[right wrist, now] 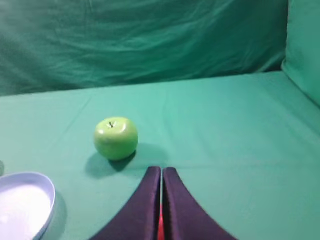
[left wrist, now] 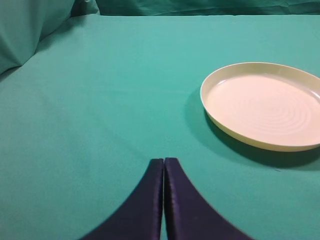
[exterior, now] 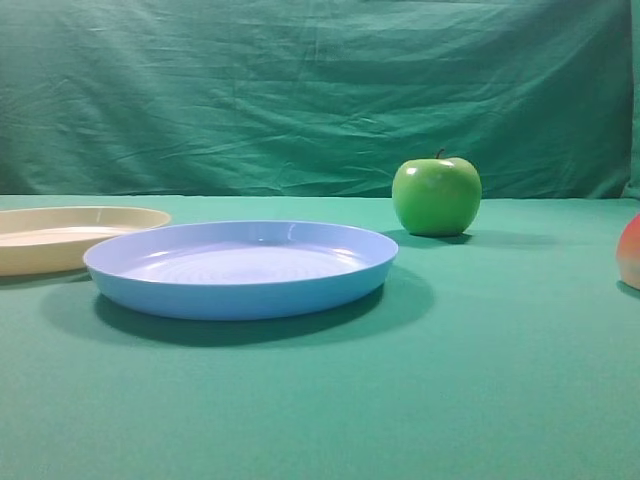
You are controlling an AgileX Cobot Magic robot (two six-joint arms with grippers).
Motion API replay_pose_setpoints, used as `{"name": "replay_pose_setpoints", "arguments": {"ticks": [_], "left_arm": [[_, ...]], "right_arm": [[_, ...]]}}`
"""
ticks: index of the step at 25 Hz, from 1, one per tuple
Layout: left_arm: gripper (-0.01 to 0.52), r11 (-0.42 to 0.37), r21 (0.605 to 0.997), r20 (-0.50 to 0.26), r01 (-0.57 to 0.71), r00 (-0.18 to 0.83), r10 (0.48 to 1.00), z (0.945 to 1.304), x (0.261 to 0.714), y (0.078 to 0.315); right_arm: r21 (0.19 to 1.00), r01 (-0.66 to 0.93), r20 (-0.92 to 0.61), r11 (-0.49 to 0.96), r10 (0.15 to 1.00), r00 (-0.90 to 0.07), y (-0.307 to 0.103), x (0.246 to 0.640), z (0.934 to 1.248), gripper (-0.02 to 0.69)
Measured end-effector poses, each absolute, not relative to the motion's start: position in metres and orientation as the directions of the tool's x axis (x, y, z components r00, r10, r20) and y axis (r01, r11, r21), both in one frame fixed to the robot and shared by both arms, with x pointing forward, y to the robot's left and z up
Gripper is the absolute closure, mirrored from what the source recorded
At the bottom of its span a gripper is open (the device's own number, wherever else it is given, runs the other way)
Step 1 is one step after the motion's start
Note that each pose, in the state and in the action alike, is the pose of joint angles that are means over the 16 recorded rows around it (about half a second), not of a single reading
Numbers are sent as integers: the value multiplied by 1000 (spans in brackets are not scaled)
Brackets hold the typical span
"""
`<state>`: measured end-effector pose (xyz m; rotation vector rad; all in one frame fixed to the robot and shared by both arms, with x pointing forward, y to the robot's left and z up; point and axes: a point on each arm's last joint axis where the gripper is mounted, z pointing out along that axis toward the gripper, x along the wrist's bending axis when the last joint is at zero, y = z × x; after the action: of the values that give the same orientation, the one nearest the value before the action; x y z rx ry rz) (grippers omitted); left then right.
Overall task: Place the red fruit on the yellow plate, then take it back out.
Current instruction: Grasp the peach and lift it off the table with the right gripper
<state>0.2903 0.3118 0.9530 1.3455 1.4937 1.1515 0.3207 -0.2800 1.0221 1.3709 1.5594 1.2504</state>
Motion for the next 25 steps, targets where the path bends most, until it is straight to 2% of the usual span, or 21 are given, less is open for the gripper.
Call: {"name": "replay_pose_setpoints", "arguments": {"ticks": [8,12,15,25], "left_arm": [[514,19,964,11,264,-113,994,953,290,312],[514,19,964,11,264,-113,994,953,290,312],[514,19,964,11,264,-113,994,953,290,312],[514,19,964,11,264,-113,994,953,290,312]], "right_arm": [[854,515,59,76,969,-240,-272,347,1037,658],[805,581,49,118,963,-263,-269,359,1044,602],[775,617,49,136,961,-273,-267,368,1047,511],[669,724,62,168,958,-280,-262,399,1038,115]]}}
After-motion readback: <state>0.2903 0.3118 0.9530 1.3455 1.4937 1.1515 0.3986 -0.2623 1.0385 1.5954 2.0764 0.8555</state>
